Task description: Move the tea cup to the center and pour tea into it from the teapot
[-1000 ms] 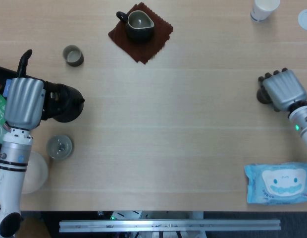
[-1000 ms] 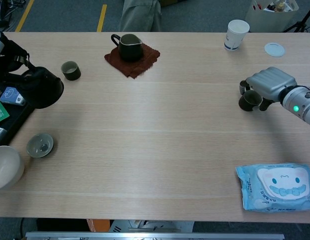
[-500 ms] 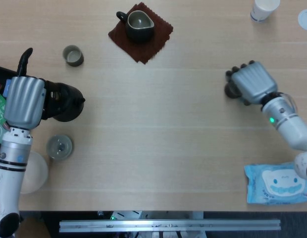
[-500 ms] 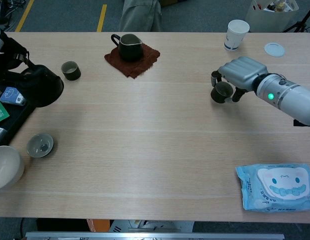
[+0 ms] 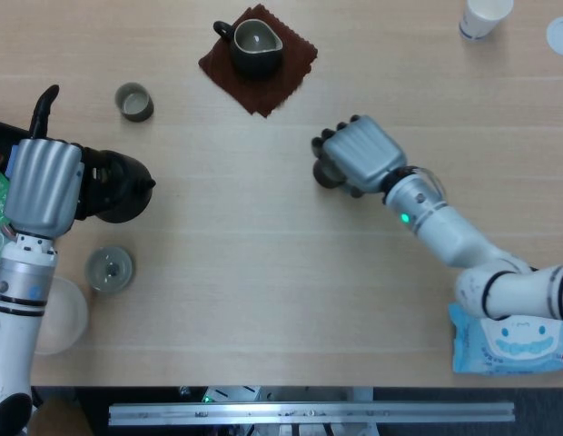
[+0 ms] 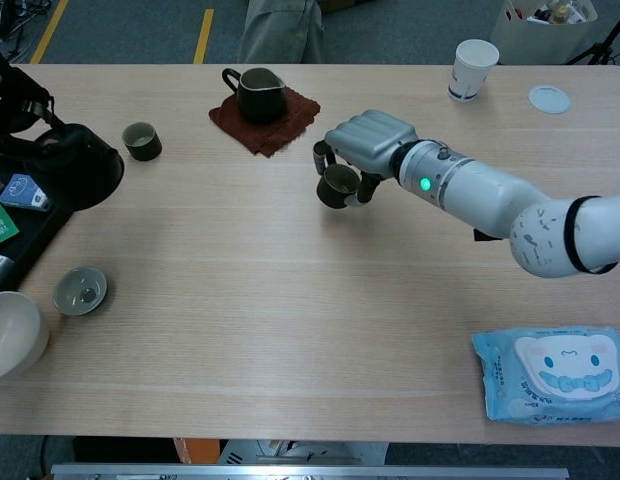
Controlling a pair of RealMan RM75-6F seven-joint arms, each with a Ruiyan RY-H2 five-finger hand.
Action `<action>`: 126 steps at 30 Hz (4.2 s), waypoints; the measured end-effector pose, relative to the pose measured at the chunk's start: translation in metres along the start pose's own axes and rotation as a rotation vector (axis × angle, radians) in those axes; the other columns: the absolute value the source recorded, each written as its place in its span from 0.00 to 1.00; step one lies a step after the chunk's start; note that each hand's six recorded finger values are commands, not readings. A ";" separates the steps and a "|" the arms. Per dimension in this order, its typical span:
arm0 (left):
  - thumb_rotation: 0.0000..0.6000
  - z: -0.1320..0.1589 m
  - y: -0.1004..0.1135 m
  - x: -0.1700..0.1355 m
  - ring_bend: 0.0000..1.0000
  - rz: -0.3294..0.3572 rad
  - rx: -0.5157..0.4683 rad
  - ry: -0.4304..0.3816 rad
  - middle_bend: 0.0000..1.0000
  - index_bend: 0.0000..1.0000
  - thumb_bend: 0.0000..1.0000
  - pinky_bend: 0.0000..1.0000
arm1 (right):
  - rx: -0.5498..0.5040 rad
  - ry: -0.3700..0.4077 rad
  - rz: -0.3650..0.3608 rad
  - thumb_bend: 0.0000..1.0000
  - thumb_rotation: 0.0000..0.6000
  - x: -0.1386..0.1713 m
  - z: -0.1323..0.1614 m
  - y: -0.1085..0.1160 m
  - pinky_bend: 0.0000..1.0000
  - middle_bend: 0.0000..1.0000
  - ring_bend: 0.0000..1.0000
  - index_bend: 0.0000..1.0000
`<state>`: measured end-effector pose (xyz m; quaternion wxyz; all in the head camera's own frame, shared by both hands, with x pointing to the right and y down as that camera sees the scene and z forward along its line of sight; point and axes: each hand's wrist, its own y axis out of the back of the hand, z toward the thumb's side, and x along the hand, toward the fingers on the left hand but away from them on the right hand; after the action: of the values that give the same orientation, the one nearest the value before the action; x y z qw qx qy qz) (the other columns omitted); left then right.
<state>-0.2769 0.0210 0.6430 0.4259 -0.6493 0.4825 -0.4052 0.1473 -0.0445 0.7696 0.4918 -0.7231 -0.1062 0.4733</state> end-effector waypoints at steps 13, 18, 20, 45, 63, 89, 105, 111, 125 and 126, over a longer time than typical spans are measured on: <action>0.87 -0.002 0.004 -0.001 0.88 0.008 0.002 0.009 1.00 1.00 0.27 0.05 | 0.066 0.060 0.013 0.28 1.00 -0.033 0.065 0.014 0.38 0.40 0.39 0.46; 0.87 -0.005 0.005 -0.003 0.88 0.009 0.003 0.016 1.00 1.00 0.27 0.05 | 0.110 0.089 0.024 0.28 1.00 -0.040 0.092 0.015 0.38 0.40 0.38 0.46; 0.87 -0.006 0.005 -0.004 0.88 0.011 0.002 0.019 1.00 1.00 0.27 0.05 | 0.130 0.102 0.029 0.28 1.00 -0.042 0.102 0.014 0.37 0.40 0.38 0.46; 0.87 -0.019 0.009 -0.011 0.88 0.020 -0.010 0.044 1.00 1.00 0.27 0.05 | 0.344 0.159 0.044 0.28 1.00 -0.049 0.145 -0.004 0.28 0.35 0.25 0.46; 0.87 -0.020 0.007 -0.012 0.88 0.027 -0.024 0.047 1.00 1.00 0.27 0.05 | 0.370 0.182 0.069 0.30 1.00 -0.045 0.143 -0.006 0.14 0.21 0.11 0.15; 0.87 -0.014 -0.003 -0.005 0.87 0.012 -0.031 0.029 1.00 1.00 0.27 0.05 | 0.229 0.068 -0.054 0.30 1.00 0.004 0.043 0.070 0.08 0.12 0.03 0.06; 0.87 -0.004 -0.013 0.005 0.87 0.007 -0.036 -0.011 1.00 1.00 0.26 0.05 | 0.107 -0.197 -0.186 0.30 1.00 0.099 -0.085 0.081 0.08 0.20 0.05 0.11; 0.86 0.001 -0.017 0.008 0.87 0.011 -0.018 -0.045 1.00 1.00 0.27 0.05 | 0.061 -0.313 -0.228 0.29 1.00 0.144 -0.124 0.074 0.08 0.21 0.06 0.13; 0.87 0.019 -0.039 0.021 0.87 -0.036 0.007 -0.096 1.00 1.00 0.27 0.05 | 0.008 -0.509 -0.276 0.29 1.00 0.239 -0.174 0.046 0.08 0.21 0.06 0.14; 0.87 0.021 -0.042 0.023 0.87 -0.039 0.011 -0.101 1.00 1.00 0.27 0.05 | 0.003 -0.516 -0.276 0.29 1.00 0.242 -0.176 0.043 0.08 0.21 0.06 0.14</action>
<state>-0.2413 0.0094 0.6786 0.4455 -0.6758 0.4454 -0.3828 0.4006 -0.0230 0.6056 0.5095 -0.5568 -0.3242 0.5703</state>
